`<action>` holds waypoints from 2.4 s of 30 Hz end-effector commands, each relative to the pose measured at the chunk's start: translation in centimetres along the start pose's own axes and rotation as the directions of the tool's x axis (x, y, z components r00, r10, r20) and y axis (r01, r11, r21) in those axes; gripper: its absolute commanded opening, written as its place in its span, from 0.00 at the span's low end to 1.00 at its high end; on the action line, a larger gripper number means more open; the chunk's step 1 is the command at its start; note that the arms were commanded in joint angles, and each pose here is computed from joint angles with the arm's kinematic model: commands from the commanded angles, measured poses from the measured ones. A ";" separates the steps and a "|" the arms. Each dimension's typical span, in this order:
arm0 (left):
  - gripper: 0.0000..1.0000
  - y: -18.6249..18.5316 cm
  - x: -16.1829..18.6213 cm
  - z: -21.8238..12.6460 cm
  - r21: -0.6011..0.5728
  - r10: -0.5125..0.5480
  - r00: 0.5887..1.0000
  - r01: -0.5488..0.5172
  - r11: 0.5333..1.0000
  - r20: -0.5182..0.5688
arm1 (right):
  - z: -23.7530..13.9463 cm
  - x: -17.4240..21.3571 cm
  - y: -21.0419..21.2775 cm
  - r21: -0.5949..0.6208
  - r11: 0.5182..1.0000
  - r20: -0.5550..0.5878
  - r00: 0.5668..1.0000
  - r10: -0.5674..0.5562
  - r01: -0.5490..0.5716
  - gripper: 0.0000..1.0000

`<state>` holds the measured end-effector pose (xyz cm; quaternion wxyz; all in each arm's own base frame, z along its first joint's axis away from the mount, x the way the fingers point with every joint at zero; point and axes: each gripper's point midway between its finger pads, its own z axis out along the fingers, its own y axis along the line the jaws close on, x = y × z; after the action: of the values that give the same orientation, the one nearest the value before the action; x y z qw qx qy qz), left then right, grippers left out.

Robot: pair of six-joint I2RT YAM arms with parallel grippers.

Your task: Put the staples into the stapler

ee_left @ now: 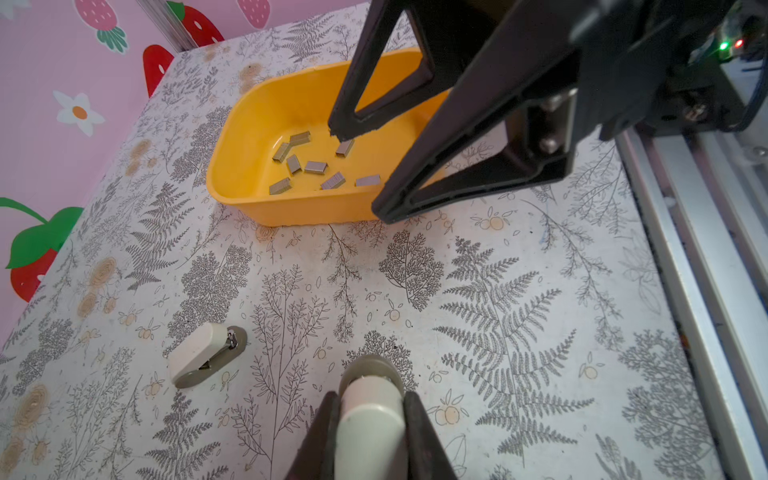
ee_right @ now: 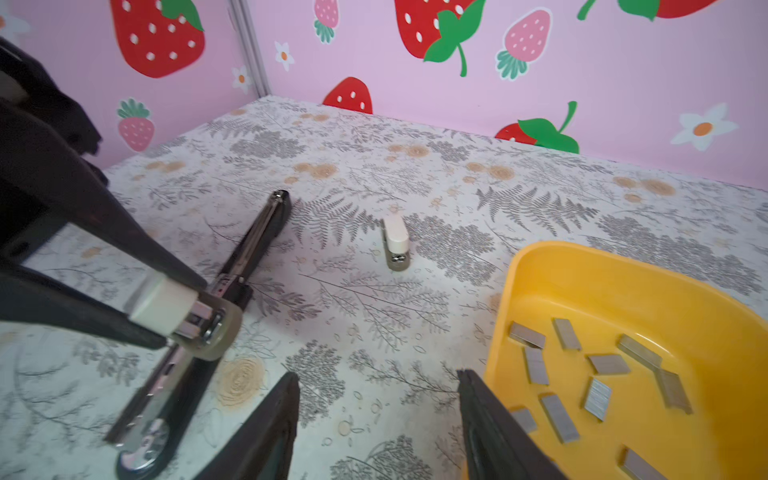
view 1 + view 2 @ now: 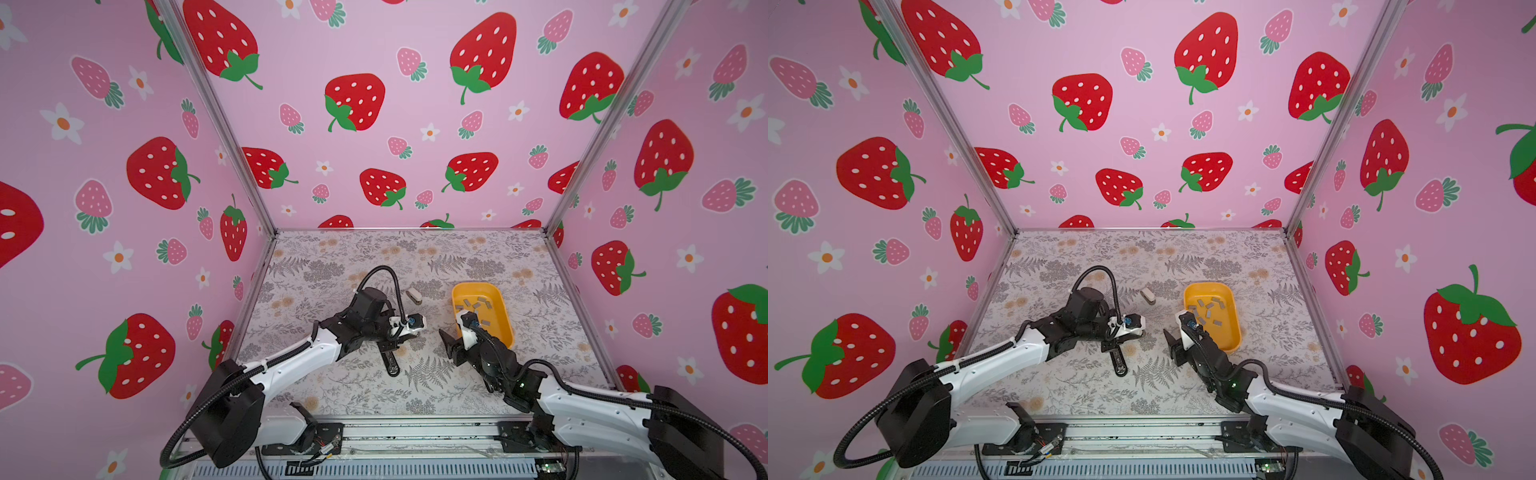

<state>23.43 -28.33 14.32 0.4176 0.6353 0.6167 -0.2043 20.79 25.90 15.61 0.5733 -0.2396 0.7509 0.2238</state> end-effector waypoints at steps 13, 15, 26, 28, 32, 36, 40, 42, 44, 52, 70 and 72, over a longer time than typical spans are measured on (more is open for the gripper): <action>0.00 -1.3 -2.5 -0.6 0.010 -0.043 0.987 0.041 0.999 0.154 | 0.9 -2.6 5.1 -0.137 0.952 -0.018 0.961 0.274 -0.274 0.59; 0.00 -1.5 -2.8 -0.9 0.011 -0.033 0.985 0.031 0.999 0.168 | 1.1 -2.6 5.5 -0.146 0.945 -0.029 0.956 0.291 -0.292 0.59; 0.00 -2.0 -2.8 -0.7 0.032 -0.026 0.984 0.020 0.999 0.174 | 1.5 -1.2 6.0 -0.151 0.925 -0.083 0.937 0.339 -0.348 0.52; 0.00 -1.9 -2.9 -0.6 0.034 -0.027 0.985 0.021 0.999 0.172 | 1.6 -1.1 6.1 -0.154 0.925 -0.091 0.937 0.337 -0.347 0.52; 0.00 -2.1 -2.8 -0.4 0.042 -0.016 0.985 0.009 0.999 0.173 | 1.6 -0.4 5.5 -0.121 0.925 -0.093 0.932 0.351 -0.360 0.47; 0.00 -1.9 -2.7 -0.4 0.024 -0.010 0.986 0.006 1.000 0.166 | 1.2 0.1 3.9 -0.056 0.921 -0.068 0.922 0.382 -0.385 0.47; 0.00 -2.0 -2.9 -0.4 0.036 -0.009 0.985 0.003 0.999 0.174 | 1.1 0.1 3.6 -0.045 0.921 -0.063 0.921 0.384 -0.387 0.47; 0.00 -2.2 -2.9 -0.3 0.042 -0.009 0.985 0.001 0.999 0.175 | 1.1 0.2 3.9 -0.059 0.920 -0.072 0.921 0.384 -0.388 0.46; 0.00 -2.1 -3.0 -0.3 0.039 -0.005 0.984 -0.002 0.999 0.177 | 1.4 0.3 4.4 -0.076 0.920 -0.087 0.922 0.378 -0.384 0.46; 0.00 -1.4 -4.0 -0.7 0.024 -0.013 0.981 0.009 1.000 0.195 | 2.5 2.0 4.7 -0.044 0.929 -0.136 0.923 0.359 -0.368 0.43; 0.00 -1.1 -6.1 -1.5 0.030 -0.027 0.963 0.019 0.999 0.269 | 2.3 5.3 3.2 0.025 0.929 -0.157 0.917 0.368 -0.369 0.43; 0.00 -1.3 -6.3 -1.5 0.043 -0.029 0.958 0.017 0.999 0.285 | 2.3 5.6 3.0 0.030 0.928 -0.159 0.915 0.370 -0.370 0.43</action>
<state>20.81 -29.93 15.91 0.4433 0.6007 0.5992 -0.2891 19.27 29.80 10.85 0.4606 -0.1220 0.8185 0.3212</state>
